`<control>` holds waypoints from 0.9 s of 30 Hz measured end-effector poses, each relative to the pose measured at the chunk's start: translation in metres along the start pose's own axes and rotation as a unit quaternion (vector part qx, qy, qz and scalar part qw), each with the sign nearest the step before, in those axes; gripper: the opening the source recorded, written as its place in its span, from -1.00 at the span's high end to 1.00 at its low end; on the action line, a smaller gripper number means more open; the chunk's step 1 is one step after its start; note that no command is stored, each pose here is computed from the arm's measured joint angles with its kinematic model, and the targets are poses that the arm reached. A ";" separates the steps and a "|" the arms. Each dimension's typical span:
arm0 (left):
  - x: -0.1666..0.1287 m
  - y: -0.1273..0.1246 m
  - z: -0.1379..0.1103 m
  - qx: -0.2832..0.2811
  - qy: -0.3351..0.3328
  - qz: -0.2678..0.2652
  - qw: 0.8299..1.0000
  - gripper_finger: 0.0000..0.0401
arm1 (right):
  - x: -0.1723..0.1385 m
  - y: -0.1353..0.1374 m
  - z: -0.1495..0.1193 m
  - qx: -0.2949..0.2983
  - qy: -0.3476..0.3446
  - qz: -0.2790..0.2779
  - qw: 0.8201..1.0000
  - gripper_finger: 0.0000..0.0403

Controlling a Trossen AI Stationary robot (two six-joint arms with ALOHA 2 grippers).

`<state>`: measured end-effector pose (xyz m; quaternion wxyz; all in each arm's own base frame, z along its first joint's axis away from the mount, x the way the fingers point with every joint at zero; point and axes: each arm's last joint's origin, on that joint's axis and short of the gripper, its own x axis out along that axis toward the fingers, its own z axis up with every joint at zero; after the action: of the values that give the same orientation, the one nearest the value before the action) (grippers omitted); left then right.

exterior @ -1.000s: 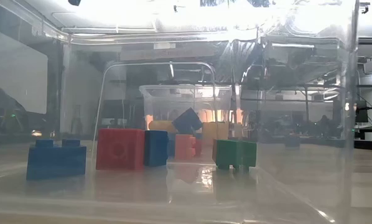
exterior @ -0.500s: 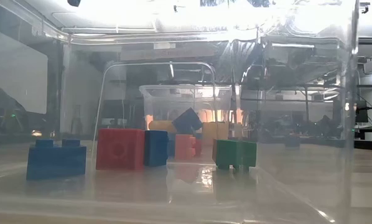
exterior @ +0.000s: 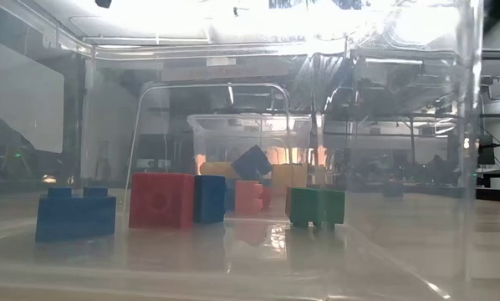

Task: Sort blocks by size
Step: Put the small green game piece into the bottom transparent bin, then put the orange game piece into the bottom transparent bin

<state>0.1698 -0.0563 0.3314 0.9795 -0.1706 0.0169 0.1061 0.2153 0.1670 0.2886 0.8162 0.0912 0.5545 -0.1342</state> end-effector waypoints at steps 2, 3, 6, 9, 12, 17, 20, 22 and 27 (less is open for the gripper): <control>0.001 0.002 0.001 -0.002 -0.002 0.005 1.000 -0.10 | -0.009 0.008 0.026 -0.010 -0.072 0.058 0.996 0.34; 0.002 0.002 0.001 -0.003 -0.002 0.006 1.000 -0.10 | -0.009 0.013 0.038 -0.024 -0.099 0.082 0.991 0.34; 0.003 0.003 0.001 -0.012 0.001 -0.002 1.000 -0.10 | -0.001 0.028 0.069 -0.057 -0.162 0.143 0.975 0.34; 0.003 0.004 0.001 -0.025 0.008 -0.012 1.000 -0.10 | 0.014 0.038 0.090 -0.070 -0.199 0.163 0.964 0.34; 0.003 0.003 0.000 -0.027 0.015 -0.023 0.999 -0.10 | 0.021 0.040 0.105 -0.054 -0.211 0.160 0.963 0.27; 0.003 0.002 0.000 -0.027 0.019 -0.032 0.999 -0.10 | 0.028 0.040 0.120 -0.051 -0.198 0.155 0.967 -0.39; 0.003 0.003 0.000 -0.024 0.021 -0.030 0.999 -0.10 | 0.019 0.035 0.133 -0.048 -0.212 0.165 0.962 -0.68; 0.004 0.004 0.000 -0.015 0.019 -0.026 0.999 -0.10 | 0.012 0.031 0.140 -0.037 -0.222 0.163 0.961 -0.77; 0.021 0.016 -0.001 -0.010 0.042 -0.030 0.999 -0.10 | -0.016 0.020 0.153 -0.028 -0.246 0.118 0.962 -0.79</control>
<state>0.1865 -0.0380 0.3237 0.9788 -0.1854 0.0523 0.0696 0.3511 0.1425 0.3595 0.9396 0.0969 0.3258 -0.0397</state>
